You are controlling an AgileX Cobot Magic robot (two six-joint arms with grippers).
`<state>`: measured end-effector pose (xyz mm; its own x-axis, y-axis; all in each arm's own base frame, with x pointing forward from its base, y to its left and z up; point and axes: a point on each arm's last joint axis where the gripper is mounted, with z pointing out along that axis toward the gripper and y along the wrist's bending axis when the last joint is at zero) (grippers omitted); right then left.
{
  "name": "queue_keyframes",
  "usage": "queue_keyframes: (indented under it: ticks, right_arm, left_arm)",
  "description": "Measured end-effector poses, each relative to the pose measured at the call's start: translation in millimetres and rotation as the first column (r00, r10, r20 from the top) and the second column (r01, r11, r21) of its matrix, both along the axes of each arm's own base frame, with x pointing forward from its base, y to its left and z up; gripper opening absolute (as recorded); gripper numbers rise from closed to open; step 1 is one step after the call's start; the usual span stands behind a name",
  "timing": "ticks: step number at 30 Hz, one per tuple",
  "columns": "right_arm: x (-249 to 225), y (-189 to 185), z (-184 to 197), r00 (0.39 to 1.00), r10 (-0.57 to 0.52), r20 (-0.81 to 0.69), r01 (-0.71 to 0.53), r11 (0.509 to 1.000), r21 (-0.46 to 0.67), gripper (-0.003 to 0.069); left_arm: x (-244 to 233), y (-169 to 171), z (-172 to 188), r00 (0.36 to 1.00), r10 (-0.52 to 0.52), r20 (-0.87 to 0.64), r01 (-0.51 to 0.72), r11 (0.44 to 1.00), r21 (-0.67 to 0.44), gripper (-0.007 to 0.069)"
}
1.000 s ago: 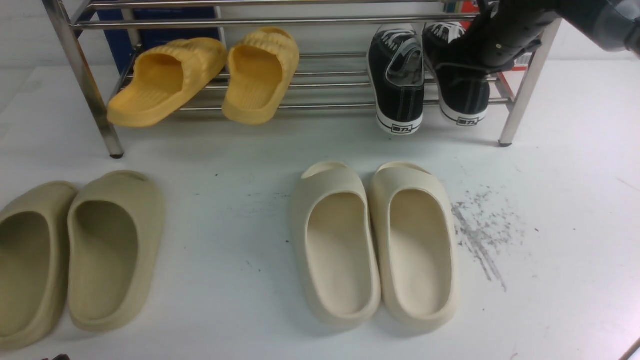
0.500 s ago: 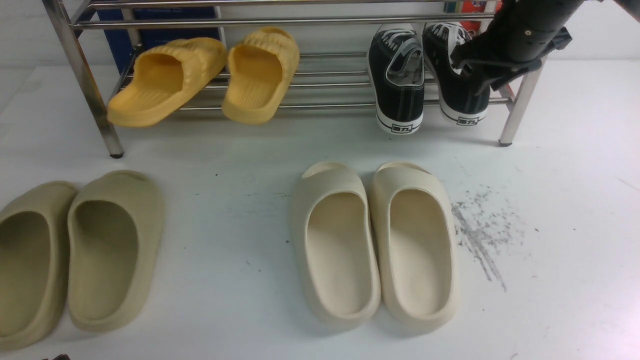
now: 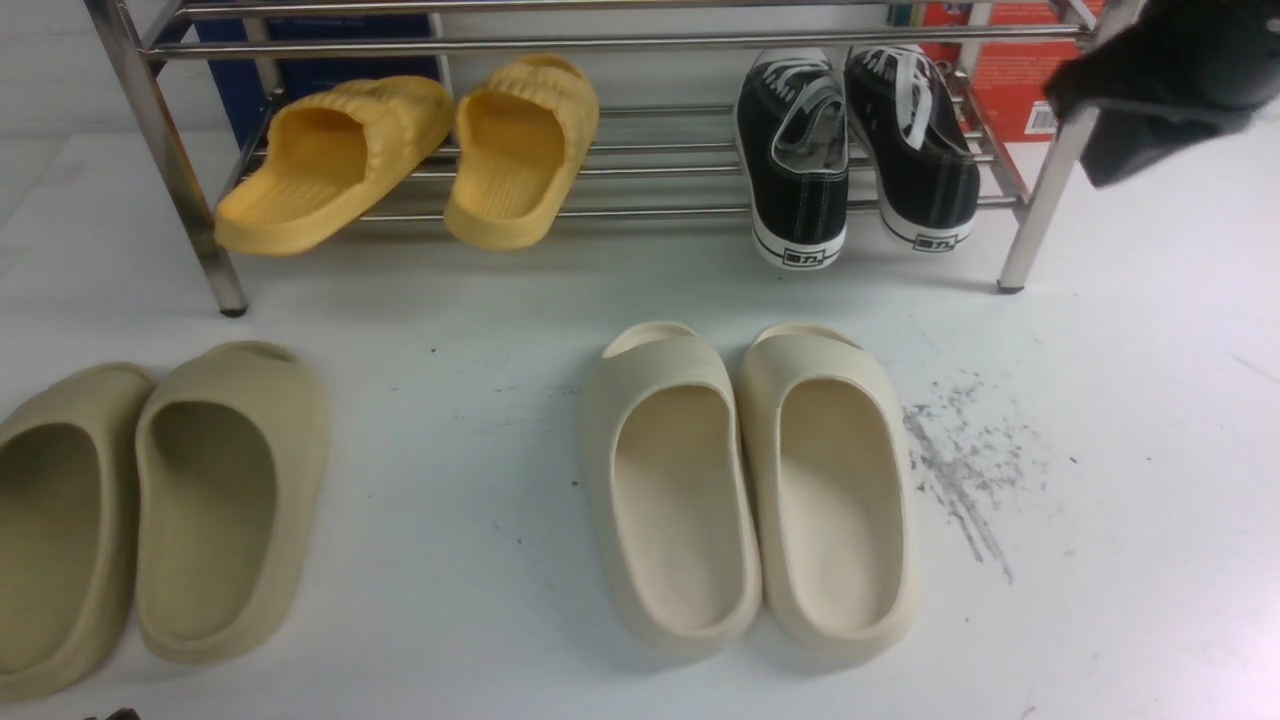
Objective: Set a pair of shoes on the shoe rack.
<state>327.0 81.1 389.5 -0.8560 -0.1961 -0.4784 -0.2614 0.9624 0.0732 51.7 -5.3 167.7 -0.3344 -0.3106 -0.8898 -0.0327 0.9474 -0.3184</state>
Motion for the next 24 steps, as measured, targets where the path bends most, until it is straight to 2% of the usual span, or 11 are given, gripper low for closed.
queue_keyframes:
  ticks: [11, 24]
  right_arm:
    - [-112, -25, 7, 0.996, -0.085, 0.009, 0.084, 0.995, 0.05, 0.002]
    - [-145, -31, 28, 0.991, -0.087, 0.102, 0.077, 0.992, 0.096, 0.0029]
  left_arm:
    - [0, 0, 0, 1.0, 0.0, 0.0, 0.0, 1.0, 0.0, 0.0159]
    - [0, 0, 0, 1.0, 0.0, 0.0, 0.0, 1.0, 0.0, 0.0159]
